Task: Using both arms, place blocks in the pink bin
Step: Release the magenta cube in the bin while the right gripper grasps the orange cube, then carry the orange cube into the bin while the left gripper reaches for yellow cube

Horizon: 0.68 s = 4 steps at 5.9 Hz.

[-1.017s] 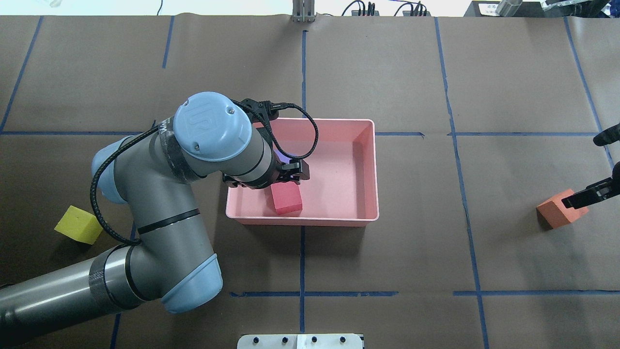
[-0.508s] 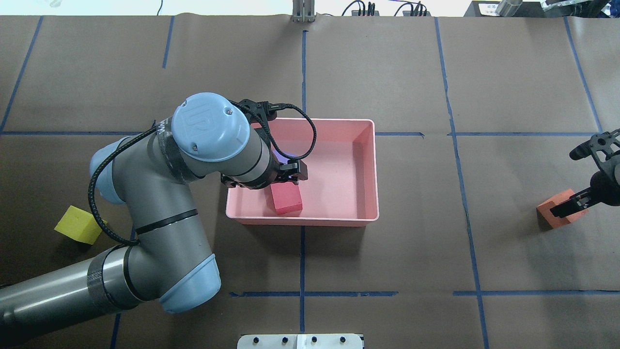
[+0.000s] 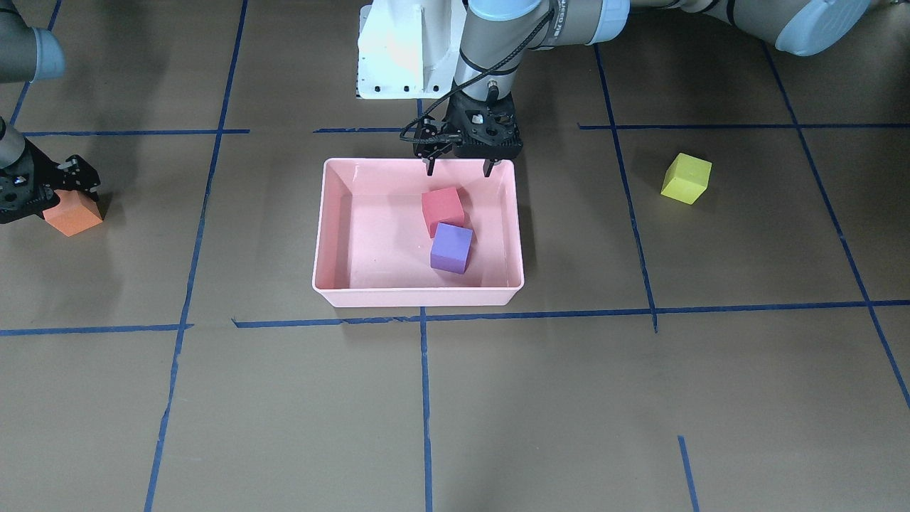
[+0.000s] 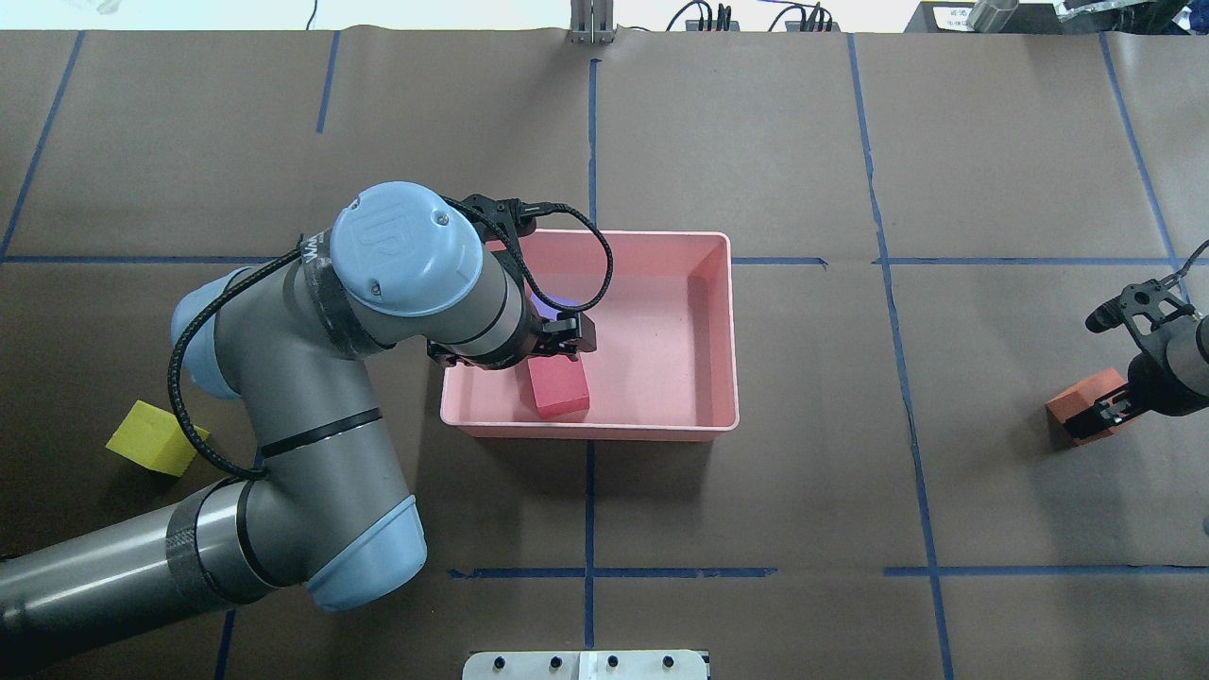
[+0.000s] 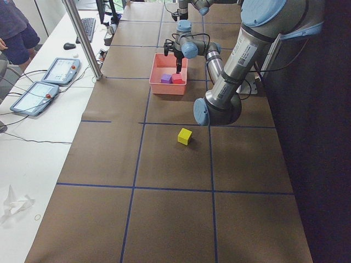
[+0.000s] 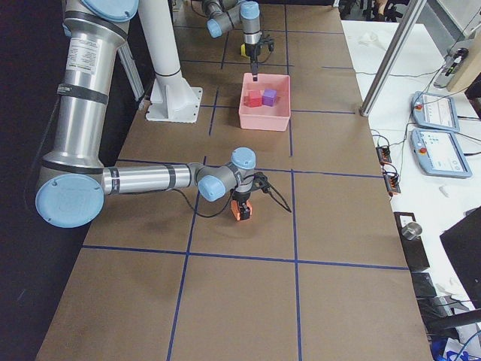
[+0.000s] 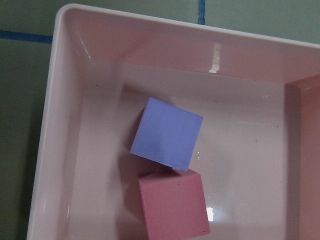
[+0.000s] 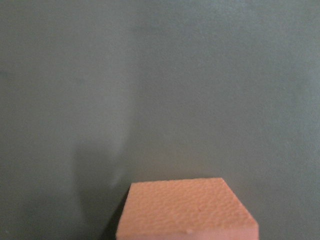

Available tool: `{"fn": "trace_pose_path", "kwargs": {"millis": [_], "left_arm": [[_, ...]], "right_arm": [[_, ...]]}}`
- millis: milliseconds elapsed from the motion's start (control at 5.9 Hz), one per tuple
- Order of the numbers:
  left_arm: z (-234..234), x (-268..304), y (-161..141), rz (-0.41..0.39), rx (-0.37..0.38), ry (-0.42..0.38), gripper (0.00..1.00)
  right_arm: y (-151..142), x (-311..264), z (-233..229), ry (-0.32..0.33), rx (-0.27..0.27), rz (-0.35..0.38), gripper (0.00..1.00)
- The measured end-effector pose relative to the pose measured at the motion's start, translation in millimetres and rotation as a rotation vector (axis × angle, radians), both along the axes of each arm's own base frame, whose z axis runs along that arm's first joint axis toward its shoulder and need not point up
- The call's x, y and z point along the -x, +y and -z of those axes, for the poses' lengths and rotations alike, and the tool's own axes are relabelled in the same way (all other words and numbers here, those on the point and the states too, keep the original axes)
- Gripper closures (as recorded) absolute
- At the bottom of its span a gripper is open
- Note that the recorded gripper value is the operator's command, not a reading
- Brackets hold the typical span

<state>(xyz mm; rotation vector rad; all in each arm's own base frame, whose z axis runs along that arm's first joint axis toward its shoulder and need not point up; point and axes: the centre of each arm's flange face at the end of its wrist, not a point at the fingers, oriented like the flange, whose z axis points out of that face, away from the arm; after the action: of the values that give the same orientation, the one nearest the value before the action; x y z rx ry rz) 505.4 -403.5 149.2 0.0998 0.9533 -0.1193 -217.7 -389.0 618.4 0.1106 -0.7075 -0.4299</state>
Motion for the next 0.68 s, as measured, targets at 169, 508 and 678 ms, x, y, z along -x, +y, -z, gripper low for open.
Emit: {"fn": "trace_pose_path", "kwargs": {"millis": [169,508,678], "left_arm": [[-4.8,3.1,-1.6,-0.004,-0.005,-0.007,0.00],[-22.4,32.1,-4.8,-0.064,-0.089,-0.065,0.00],[-37.9,56.5,-12.8,-0.137,-0.154,-0.105,0.00]], "right_arm": [[-1.8,2.6,11.7,-0.017,-0.007,-0.001,0.81],[-14.4,15.6,60.6,-0.075,0.028,-0.086,0.80],[-35.1,36.7,105.2,-0.113,0.091,-0.167,0.80]]}}
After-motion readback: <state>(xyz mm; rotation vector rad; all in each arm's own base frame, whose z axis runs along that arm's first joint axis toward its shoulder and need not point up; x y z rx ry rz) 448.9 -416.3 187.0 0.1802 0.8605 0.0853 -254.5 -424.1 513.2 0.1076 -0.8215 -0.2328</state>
